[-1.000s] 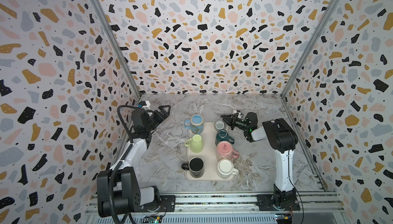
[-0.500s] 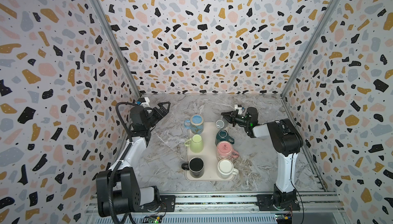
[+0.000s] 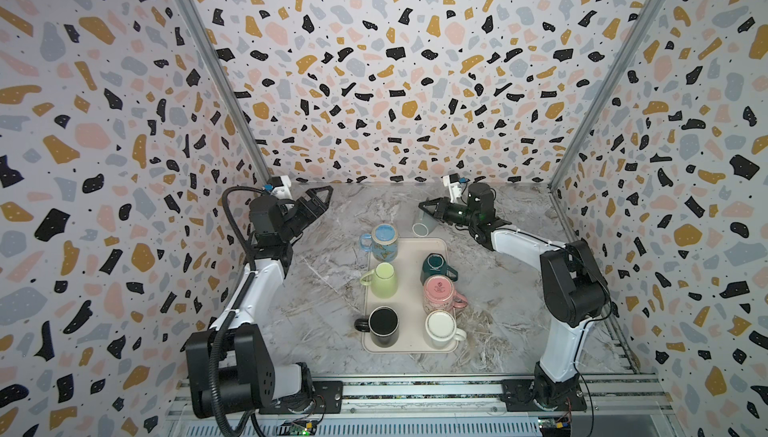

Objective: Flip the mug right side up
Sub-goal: 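Rotate the grey mug upright with the right gripper while the left gripper approaches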

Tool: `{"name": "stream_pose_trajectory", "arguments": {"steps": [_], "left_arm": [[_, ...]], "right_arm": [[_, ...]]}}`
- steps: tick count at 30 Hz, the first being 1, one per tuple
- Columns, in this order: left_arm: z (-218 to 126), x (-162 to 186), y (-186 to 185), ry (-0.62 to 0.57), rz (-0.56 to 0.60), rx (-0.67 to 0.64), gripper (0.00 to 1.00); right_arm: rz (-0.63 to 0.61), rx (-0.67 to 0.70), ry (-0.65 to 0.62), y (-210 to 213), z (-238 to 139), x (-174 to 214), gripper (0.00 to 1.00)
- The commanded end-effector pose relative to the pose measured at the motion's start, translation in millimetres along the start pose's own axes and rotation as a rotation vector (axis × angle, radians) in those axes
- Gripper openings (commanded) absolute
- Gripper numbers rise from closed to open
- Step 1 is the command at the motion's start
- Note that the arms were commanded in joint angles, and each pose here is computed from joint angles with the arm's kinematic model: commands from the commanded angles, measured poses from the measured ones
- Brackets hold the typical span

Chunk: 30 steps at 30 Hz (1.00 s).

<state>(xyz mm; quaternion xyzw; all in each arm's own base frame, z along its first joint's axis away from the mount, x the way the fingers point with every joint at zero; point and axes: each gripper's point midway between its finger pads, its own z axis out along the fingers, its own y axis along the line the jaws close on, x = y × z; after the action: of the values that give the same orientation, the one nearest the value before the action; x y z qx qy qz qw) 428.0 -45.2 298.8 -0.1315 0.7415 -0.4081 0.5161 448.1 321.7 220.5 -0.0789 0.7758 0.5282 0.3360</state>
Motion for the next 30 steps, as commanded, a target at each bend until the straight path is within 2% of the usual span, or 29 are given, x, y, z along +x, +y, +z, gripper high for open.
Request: {"name": "stream_pose_trajectory", "arguments": {"steps": [1,6,12,16,22,30], "left_arm": [[6.2,-3.5,-30.8,0.039,0.093,0.071,0.92],[18.2,20.3,-45.2,0.168,0.166,0.077,0.89],[21.7,39.4,-59.6,0.263,0.240,0.088,0.85],[19.9,51.8,-69.5,0.326,0.264,0.111,0.77],[7.2,84.8,-79.1,0.509,0.340,0.121,0.69],[-11.2,110.4,-87.1,0.611,0.408,0.119,0.65]], "right_arm": [[-0.262,0.013,-0.024,42.5,-5.5,-11.0,0.00],[-0.514,0.040,-0.013,77.2,-4.8,2.6,0.00],[-0.784,0.039,-0.035,114.6,-17.6,17.4,0.00],[-0.951,0.022,-0.052,139.3,-29.1,28.7,0.00],[-1.144,0.021,0.010,158.5,-38.1,53.1,0.00],[-1.296,0.094,0.102,162.4,-40.9,79.9,0.00]]}}
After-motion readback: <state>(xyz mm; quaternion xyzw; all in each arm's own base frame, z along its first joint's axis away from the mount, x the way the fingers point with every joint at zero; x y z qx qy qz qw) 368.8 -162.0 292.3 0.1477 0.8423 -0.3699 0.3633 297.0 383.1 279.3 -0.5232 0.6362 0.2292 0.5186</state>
